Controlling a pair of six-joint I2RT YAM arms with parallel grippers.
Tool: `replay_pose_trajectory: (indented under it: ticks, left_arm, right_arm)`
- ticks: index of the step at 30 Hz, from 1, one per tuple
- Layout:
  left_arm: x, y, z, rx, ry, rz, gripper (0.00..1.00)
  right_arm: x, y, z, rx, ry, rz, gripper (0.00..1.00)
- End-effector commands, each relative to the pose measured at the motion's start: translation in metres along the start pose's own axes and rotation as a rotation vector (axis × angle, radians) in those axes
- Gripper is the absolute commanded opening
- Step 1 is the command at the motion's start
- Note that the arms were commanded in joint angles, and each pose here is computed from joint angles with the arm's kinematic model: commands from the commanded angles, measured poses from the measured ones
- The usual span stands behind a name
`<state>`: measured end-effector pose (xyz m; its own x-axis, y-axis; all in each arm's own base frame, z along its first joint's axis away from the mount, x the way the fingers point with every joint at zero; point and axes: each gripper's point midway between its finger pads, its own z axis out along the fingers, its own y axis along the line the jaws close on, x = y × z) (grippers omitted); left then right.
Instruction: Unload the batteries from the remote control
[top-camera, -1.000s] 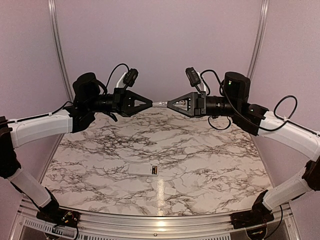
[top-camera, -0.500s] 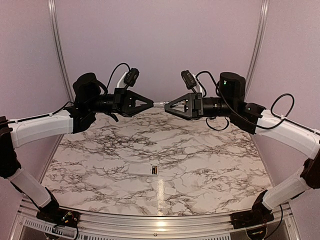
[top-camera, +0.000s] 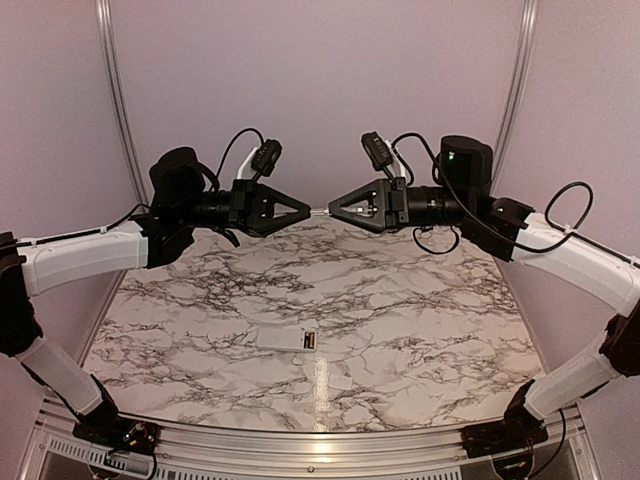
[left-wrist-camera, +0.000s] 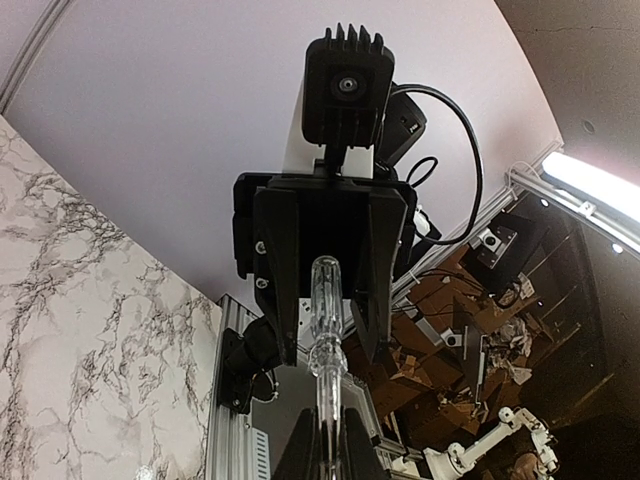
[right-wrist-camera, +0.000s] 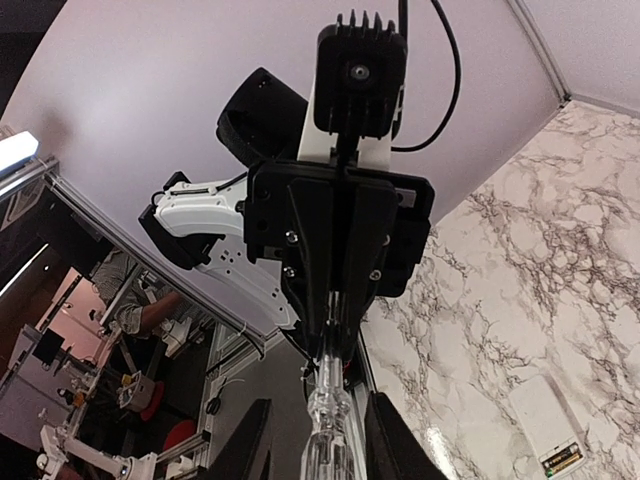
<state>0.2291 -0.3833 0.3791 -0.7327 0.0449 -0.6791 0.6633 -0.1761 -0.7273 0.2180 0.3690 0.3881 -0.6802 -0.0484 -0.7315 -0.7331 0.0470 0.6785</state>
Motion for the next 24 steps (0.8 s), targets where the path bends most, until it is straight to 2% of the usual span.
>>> replay_pose_trajectory:
  ticks: [1,6,9,15,18,24]
  left_arm:
    - [0.0019,0.0088,0.0023,-0.021,-0.003,-0.002,0.00]
    - [0.0015,0.0095,0.0025,-0.028,-0.006,-0.001,0.00]
    - [0.0026,0.0092,0.0033,-0.028,-0.003,0.000,0.00]
    - [0.0075,0.0116,0.0049,-0.038,0.007,-0.004,0.00]
    - [0.0077,0.0111,0.0050,-0.038,0.006,-0.002,0.00]
    - [0.0094,0.0115,0.0051,-0.041,0.010,-0.006,0.00]
  right_arm:
    - [-0.0018,0.0067,0.0017,-0.011,0.019,0.000,0.25]
    - [0.0011,0.0052,0.0006,-0.001,0.027,0.006,0.15]
    - [0.0021,0.0056,0.0000,0.000,0.027,0.007,0.13]
    - [0.0011,0.0067,-0.0016,0.005,0.017,0.002,0.23]
    - [0.0007,0.0082,-0.0029,0.005,0.013,-0.003,0.22]
    - [0.0064,0.0058,-0.0019,0.006,0.022,0.015,0.07]
